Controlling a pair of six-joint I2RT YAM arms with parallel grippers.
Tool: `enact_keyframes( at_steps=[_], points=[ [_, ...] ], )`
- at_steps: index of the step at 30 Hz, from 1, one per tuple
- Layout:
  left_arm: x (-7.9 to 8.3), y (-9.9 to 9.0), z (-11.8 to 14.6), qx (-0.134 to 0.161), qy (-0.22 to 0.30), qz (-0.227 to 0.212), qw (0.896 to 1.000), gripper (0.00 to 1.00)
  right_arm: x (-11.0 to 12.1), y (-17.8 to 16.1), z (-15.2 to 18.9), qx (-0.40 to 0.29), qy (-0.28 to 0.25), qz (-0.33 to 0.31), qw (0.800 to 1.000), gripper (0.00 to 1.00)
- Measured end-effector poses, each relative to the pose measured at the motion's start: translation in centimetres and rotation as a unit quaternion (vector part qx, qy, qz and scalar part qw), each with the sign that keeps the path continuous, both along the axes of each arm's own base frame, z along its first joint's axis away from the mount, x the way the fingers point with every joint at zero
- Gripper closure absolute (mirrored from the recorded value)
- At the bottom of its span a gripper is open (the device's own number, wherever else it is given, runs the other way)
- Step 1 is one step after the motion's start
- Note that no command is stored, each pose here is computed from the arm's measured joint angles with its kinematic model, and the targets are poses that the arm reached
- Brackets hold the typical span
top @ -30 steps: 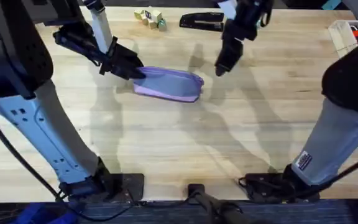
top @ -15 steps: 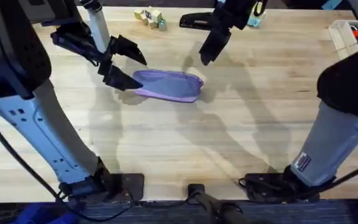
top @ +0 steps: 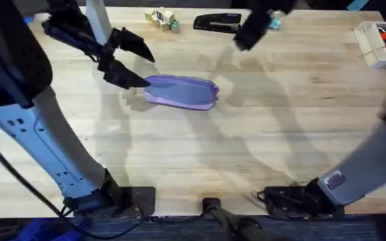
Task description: Unzip the bag, pick up the pens from the table one at a time and place them inside, then zip the bag closed.
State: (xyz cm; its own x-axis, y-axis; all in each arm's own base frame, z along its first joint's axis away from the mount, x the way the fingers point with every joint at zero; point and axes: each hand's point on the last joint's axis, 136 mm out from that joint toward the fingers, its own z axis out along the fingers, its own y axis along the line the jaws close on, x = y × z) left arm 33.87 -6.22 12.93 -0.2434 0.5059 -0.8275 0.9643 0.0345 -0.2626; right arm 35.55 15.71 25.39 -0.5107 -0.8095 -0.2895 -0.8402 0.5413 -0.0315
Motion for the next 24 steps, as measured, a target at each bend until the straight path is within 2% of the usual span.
enact_keyframes(
  at_steps=[5, 8, 12, 15, 19, 22, 24],
  points=[
    [-0.6, 1.1, 3.4, 0.010, -0.031, 0.018, 0.999, 0.005, -4.1, -2.7, 3.8, 0.007, -0.060, -0.016, 0.998, 0.005],
    [-1.2, 1.8, 5.8, 0.029, -0.058, 0.034, 0.997, 0.004, -6.4, -3.7, 3.5, 0.000, -0.063, -0.019, 0.998, 0.005],
    [-2.8, 2.4, 9.2, 0.074, -0.089, 0.056, 0.992, 0.004, -7.9, -4.4, 2.0, -0.009, -0.046, -0.020, 0.999, 0.005],
    [-4.0, 2.6, 11.4, 0.113, -0.107, 0.080, 0.985, 0.004, -7.7, -4.3, 1.4, -0.005, -0.043, -0.036, 0.998, 0.005],
    [-5.4, 3.2, 14.1, 0.166, -0.117, 0.144, 0.968, 0.004, -6.8, -4.0, 1.7, 0.011, -0.054, -0.067, 0.996, 0.005],
    [-6.3, 3.9, 15.6, 0.200, -0.111, 0.209, 0.951, 0.004, -5.8, -3.6, 2.3, 0.028, -0.073, -0.091, 0.993, 0.005],
    [-6.9, 4.4, 16.6, 0.218, -0.103, 0.259, 0.935, 0.004, -4.6, -3.2, 2.9, 0.046, -0.096, -0.110, 0.988, 0.005]
  ],
)
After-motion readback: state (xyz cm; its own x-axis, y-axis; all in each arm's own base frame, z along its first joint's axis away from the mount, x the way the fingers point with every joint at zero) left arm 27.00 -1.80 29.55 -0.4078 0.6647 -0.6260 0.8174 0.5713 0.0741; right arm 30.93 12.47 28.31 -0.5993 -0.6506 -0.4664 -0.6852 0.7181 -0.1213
